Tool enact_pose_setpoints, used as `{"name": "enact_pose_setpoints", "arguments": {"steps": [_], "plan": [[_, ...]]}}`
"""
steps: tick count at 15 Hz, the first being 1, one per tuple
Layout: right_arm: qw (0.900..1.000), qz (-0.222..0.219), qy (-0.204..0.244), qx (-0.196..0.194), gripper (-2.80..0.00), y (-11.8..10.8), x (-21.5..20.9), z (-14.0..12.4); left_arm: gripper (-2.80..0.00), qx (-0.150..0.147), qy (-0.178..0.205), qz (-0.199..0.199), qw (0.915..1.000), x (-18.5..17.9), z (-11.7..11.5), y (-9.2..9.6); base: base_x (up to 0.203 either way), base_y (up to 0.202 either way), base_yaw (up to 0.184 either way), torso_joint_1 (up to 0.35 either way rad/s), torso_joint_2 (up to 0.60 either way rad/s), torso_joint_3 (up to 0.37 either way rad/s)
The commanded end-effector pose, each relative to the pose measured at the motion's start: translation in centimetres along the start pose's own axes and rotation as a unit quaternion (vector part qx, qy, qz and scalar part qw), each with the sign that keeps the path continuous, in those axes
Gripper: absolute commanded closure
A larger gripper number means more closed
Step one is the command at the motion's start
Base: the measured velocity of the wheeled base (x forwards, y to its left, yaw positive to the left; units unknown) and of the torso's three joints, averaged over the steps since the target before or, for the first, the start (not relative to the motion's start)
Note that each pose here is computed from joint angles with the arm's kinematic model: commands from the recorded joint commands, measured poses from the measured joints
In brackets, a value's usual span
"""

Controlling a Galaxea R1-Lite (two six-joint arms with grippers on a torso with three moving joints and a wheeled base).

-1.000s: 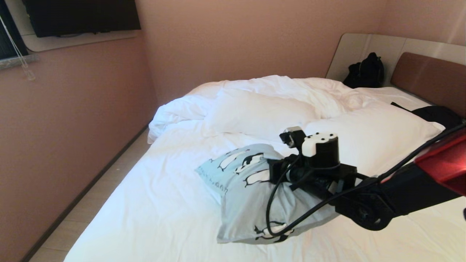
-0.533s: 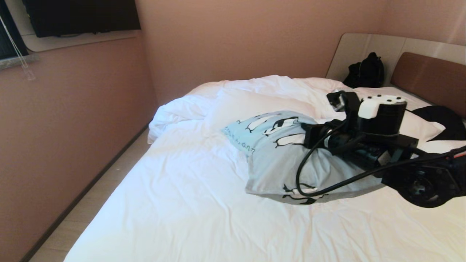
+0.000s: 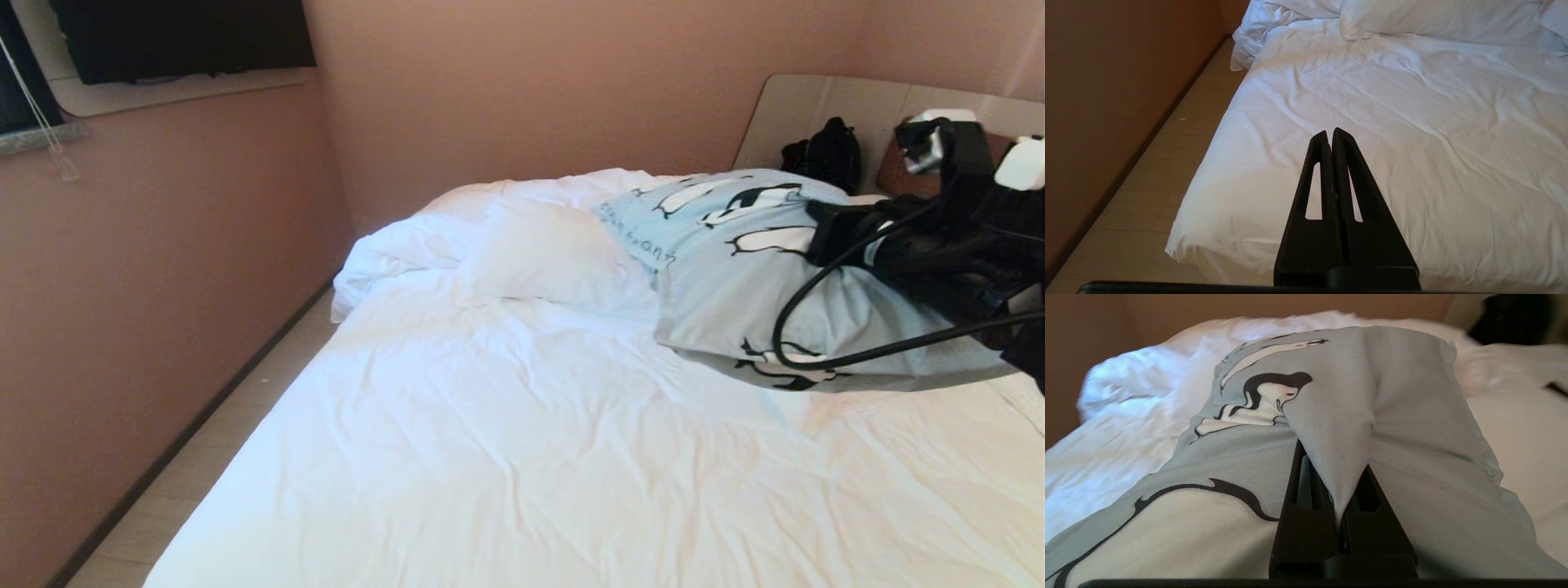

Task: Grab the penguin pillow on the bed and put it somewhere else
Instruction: Move to the head of the bed

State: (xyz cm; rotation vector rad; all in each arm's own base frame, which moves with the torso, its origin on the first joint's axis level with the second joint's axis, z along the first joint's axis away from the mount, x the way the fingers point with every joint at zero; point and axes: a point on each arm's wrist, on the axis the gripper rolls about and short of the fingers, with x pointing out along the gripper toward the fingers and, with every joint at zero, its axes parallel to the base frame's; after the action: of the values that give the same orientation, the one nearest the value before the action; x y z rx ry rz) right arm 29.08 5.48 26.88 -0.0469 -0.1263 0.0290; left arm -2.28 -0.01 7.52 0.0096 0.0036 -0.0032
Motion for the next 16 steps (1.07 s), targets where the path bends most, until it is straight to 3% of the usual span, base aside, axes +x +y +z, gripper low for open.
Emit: {"name": "enact_pose_setpoints", "arguments": {"steps": [1, 9, 16], "plan": [[0.999, -0.031, -0.02, -0.015, 0.0, -1.9, -0.7, 1.2, 0.0, 0.0, 0.0, 0.0, 1.0, 0.0, 0.0, 0.0, 0.0, 0.0, 0.0, 0.0, 0.0, 0.0], [0.993, -0.108, -0.042, -0.026, 0.0, -6.7, -0.3, 2.4, 0.0, -0.001, 0.0, 0.0, 1.0, 0.0, 0.0, 0.0, 0.001, -0.017, -0.001, 0.0, 0.0, 0.001], [0.989, -0.141, -0.043, -0.032, 0.0, -9.2, -0.1, 2.5, 0.0, -0.002, 0.0, 0.0, 1.0, 0.0, 0.0, 0.0, 0.0, -0.185, 0.003, -0.001, 0.0, 0.001]]}}
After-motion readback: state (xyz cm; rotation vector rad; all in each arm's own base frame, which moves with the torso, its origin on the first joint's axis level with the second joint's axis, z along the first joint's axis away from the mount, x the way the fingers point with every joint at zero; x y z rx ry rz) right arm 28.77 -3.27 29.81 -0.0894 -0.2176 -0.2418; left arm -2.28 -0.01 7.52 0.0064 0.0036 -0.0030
